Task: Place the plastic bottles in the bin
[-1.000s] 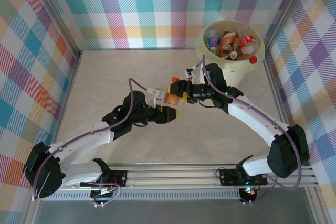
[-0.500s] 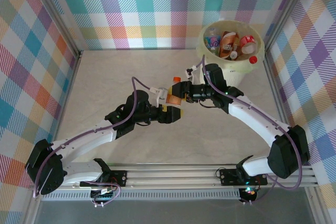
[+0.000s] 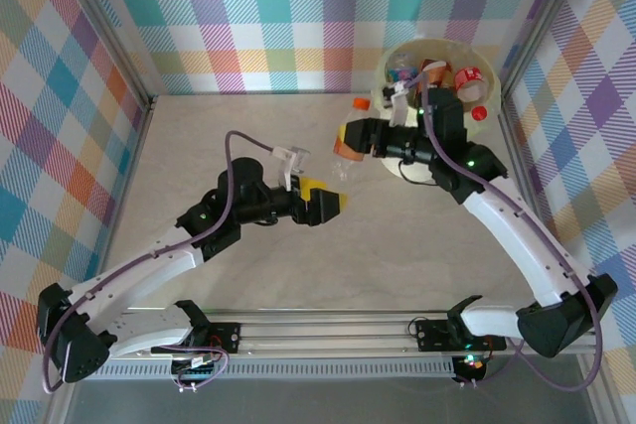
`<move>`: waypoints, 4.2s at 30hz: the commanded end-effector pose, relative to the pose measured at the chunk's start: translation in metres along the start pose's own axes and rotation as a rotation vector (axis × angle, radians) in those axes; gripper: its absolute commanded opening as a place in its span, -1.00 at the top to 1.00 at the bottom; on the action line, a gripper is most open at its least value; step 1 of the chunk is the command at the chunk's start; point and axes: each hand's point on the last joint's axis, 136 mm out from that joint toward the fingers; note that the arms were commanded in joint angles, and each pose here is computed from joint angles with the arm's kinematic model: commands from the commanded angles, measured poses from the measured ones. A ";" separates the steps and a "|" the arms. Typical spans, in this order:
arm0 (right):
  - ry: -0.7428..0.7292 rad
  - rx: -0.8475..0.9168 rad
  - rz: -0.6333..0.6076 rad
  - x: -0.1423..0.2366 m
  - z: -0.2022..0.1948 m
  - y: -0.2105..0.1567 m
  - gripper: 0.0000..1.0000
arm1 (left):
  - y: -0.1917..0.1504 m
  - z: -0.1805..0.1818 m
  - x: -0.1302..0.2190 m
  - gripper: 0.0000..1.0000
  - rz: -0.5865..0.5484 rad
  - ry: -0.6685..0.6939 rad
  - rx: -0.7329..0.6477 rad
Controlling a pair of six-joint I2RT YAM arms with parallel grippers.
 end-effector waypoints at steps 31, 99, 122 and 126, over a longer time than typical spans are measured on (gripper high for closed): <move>-0.669 0.317 -0.678 0.018 -0.110 0.275 0.01 | 0.000 -0.024 0.044 -1.00 -0.005 0.014 -0.090; -0.795 0.249 -0.519 0.037 -0.182 0.260 -0.65 | 0.000 0.022 0.050 -1.00 0.010 0.286 -0.113; -0.439 0.519 -0.230 0.028 -0.078 0.058 -0.99 | 0.015 0.128 0.090 -1.00 -0.020 0.823 -0.280; -0.433 0.440 -0.217 0.037 -0.094 0.024 -0.99 | 0.015 0.145 0.105 -1.00 -0.054 0.878 -0.265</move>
Point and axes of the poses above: each hand's point on the last joint's axis, 136 mm out from that joint toward the fingers, its own x axis back along the fingers, its own z axis along the line the jaws close on, y = z × x, and after that the axes turned 5 degrees about -x, right-handed
